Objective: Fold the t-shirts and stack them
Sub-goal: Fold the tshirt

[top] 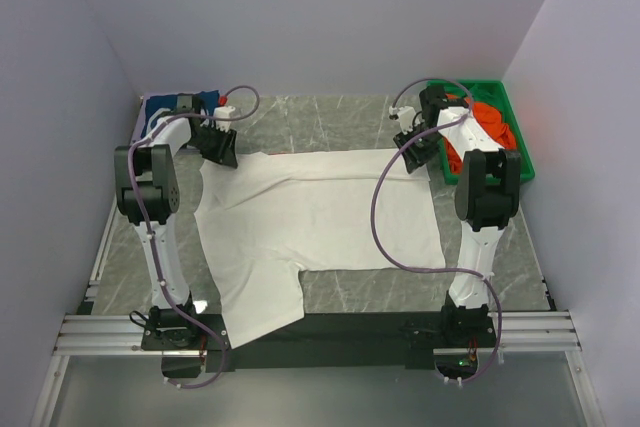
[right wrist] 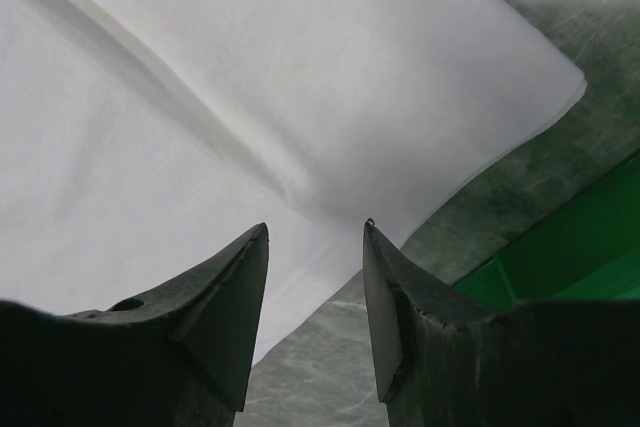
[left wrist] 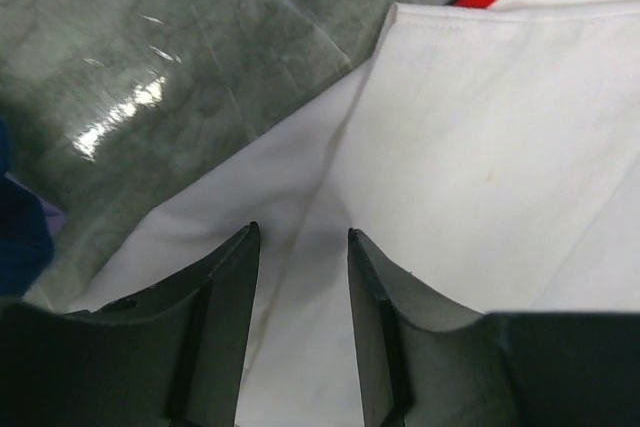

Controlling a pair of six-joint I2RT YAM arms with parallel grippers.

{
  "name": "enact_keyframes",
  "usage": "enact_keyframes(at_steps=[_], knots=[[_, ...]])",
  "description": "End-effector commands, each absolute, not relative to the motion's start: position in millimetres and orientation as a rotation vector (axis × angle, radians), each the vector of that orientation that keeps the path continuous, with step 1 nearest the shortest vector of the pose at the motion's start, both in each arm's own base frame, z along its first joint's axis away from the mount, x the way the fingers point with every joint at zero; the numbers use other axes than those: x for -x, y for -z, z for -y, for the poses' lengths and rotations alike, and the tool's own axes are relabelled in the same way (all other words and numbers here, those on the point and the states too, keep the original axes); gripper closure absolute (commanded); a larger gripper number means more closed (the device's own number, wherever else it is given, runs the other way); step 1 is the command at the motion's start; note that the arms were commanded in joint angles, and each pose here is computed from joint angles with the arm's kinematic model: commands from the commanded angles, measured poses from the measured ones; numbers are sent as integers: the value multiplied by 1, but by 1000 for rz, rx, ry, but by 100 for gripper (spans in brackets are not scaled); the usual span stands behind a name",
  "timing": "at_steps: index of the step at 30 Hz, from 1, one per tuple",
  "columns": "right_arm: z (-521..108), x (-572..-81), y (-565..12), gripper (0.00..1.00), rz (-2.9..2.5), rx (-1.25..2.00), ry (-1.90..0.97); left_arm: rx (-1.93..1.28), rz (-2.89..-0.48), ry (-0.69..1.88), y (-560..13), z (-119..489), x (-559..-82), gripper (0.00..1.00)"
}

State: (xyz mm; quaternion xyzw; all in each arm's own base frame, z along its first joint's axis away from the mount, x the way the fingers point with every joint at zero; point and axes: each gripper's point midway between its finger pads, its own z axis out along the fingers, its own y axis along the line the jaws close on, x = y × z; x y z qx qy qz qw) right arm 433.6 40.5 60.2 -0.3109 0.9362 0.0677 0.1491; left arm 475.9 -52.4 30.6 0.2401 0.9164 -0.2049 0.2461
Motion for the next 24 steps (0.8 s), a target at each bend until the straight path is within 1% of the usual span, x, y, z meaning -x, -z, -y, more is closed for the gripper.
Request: enact_keyframes(at_steps=[1, 6, 8, 11, 12, 18, 20, 23, 24], knots=[[-45, -434, -89, 50, -2628, 873, -172, -695, -2443, 610, -53, 63, -467, 54], [-46, -435, -89, 50, -2629, 869, -176, -710, -2447, 622, -53, 66, -464, 56], [-46, -435, -89, 50, -2627, 875, -172, -712, -2452, 630, -52, 67, -463, 60], [-46, -436, -90, 51, -2626, 874, -169, -720, -2437, 633, -56, 68, -463, 69], [-46, -436, -90, 51, -2625, 874, -168, -724, -2430, 633, -58, 69, -463, 76], [-46, -434, -89, 51, -2629, 873, -173, -788, -2365, 647, -80, 77, -453, 87], [-47, -433, -90, 52, -2627, 875, -176, -833, -2345, 641, -88, 83, -445, 86], [-48, -432, -89, 52, -2627, 871, -182, -838, -2350, 636, -89, 83, -435, 75], [-48, -432, -90, 52, -2625, 869, -183, -864, -2345, 642, -86, 94, -431, 73]])
